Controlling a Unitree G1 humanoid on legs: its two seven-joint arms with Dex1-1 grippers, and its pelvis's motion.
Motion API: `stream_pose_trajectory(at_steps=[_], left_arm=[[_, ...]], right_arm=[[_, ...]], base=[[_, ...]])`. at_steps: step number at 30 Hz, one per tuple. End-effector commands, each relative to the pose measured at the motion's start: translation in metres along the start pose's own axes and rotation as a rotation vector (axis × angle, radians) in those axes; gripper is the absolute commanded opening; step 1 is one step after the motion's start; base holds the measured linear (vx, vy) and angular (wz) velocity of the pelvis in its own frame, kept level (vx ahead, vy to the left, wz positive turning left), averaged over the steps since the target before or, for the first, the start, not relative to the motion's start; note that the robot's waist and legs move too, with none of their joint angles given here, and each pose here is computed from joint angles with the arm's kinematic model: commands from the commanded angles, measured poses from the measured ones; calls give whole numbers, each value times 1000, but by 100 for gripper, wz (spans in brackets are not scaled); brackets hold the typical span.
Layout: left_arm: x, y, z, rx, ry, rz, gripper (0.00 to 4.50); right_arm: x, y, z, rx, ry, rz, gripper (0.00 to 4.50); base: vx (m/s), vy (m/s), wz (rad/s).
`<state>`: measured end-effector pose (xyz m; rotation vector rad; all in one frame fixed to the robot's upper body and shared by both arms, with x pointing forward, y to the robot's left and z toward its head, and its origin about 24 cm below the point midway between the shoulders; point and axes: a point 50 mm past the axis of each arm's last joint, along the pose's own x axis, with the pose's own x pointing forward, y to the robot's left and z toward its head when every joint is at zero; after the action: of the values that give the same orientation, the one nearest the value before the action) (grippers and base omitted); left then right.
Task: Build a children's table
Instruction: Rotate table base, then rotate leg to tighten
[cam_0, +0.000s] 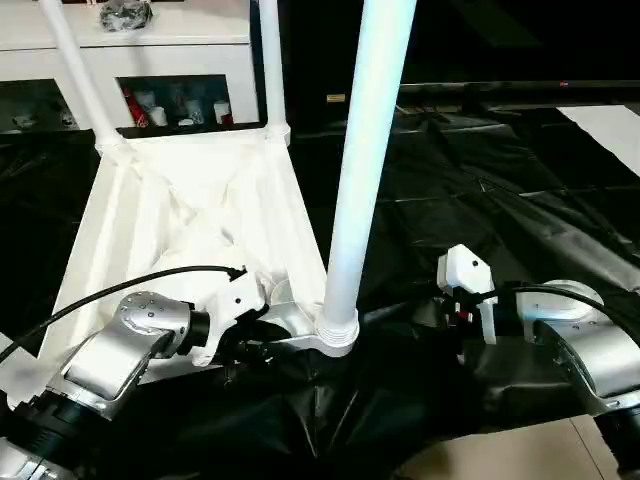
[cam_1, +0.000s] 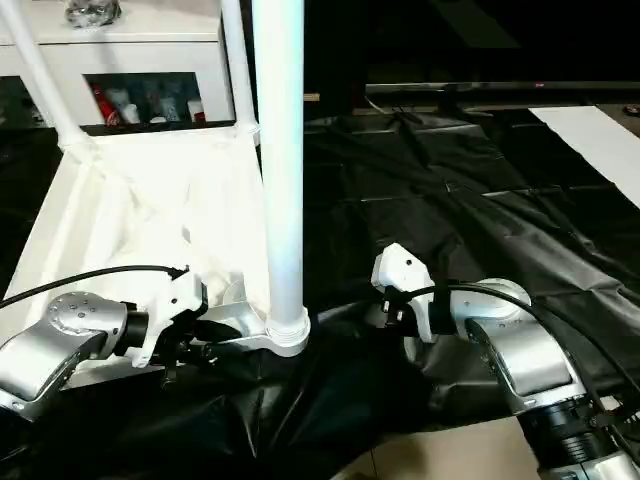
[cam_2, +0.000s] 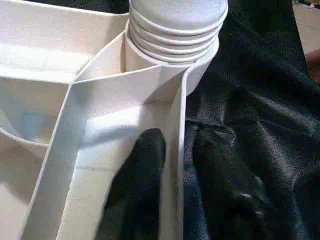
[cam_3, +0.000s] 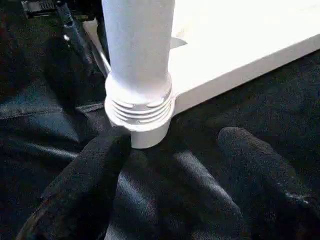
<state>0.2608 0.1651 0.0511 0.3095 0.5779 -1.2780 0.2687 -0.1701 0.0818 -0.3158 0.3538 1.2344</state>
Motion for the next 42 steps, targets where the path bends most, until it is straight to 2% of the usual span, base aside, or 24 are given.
stream_pose_trajectory(at_steps=[1, 9, 11, 13, 15, 18, 20, 23, 31, 34, 38, 42], left_arm=[[-4, 4, -3, 3, 10, 30, 86], [-1, 3, -4, 5, 7, 22, 18], [0, 2, -5, 3, 12, 18, 5], [4, 2, -5, -3, -1, 22, 2], [11, 2, -1, -13, -24, 33, 0], [19, 4, 4, -18, -44, 47, 0], [28, 6, 10, -3, -52, 66, 0], [37, 10, 18, 18, -59, 68, 0], [41, 15, 26, 35, -71, 63, 0], [41, 16, 26, 41, -67, 61, 0], [40, 17, 24, 42, -62, 61, 0], [39, 18, 23, 39, -59, 65, 0]], right_arm=[[-2, 1, 3, -2, -5, 4, 328], [0, 1, 2, -12, -6, -8, 328], [1, -1, 1, 19, -20, -20, 355], [3, -6, 3, 74, -56, -54, 362], [6, -3, 3, 73, -60, -28, 385], [11, -3, 1, 45, -47, -44, 413], [20, -5, 0, -13, -31, -87, 426], [34, -7, -2, -24, -26, -107, 426], [51, -20, -1, -15, -27, -187, 426], [55, -28, 6, 13, -88, -226, 426], [57, -30, 8, 23, -106, -223, 426], [61, -31, 3, 43, -94, -208, 381]], base=[[0, 0, 0], [0, 0, 0], [0, 0, 0], [0, 0, 0], [0, 0, 0], [0, 0, 0], [0, 0, 0], [0, 0, 0], [0, 0, 0], [0, 0, 0], [0, 0, 0], [0, 0, 0]])
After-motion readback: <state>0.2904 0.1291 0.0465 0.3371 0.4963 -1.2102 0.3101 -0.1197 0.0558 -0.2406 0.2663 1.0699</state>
